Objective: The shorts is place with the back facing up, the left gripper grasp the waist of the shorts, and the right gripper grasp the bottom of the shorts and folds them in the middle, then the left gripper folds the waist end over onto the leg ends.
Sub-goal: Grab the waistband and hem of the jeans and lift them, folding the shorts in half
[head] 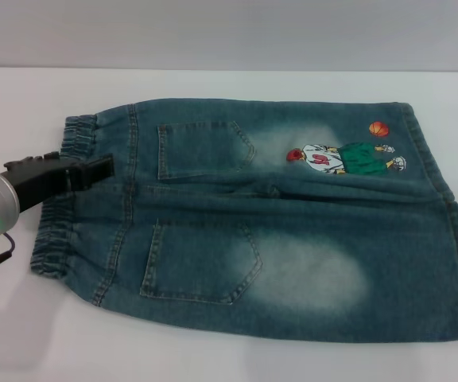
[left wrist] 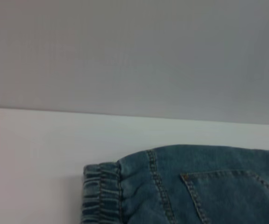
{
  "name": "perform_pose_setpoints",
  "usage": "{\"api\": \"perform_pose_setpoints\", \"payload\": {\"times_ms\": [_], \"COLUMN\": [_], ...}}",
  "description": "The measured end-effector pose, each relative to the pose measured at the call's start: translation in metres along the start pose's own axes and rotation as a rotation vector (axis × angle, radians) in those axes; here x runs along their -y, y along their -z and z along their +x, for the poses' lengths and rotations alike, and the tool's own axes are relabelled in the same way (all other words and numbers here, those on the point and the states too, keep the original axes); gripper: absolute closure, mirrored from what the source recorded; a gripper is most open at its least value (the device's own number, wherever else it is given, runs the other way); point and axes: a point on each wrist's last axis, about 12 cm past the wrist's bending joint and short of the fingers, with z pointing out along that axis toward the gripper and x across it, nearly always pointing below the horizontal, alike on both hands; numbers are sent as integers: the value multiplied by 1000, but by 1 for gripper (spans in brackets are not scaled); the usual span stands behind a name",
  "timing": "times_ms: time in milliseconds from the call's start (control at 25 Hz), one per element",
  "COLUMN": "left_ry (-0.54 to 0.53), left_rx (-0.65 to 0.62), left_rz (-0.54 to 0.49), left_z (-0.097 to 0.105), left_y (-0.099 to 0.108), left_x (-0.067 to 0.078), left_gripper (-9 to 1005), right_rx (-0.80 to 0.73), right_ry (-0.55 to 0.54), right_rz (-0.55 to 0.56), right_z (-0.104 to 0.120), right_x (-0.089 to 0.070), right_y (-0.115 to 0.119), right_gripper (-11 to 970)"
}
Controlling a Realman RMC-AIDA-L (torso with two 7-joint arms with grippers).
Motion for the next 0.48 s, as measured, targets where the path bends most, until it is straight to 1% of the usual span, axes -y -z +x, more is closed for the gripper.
{"api": "perform_pose_setpoints", "payload": {"times_ms": [160, 480], "left_ry": [1, 5], "left_rx": [-8, -25], "left_rz": [0, -3], "left_z": [2, 7], "left_y": [-1, -3], "left_x": [0, -1], "left_gripper": [152, 151], "right_rx": [-12, -21], "right_ry": [-12, -4], "right_rz": [-1, -15], "right_z": [4, 3], "right_x": [2, -1], "right_y": [-4, -6], "right_gripper": [257, 257]}}
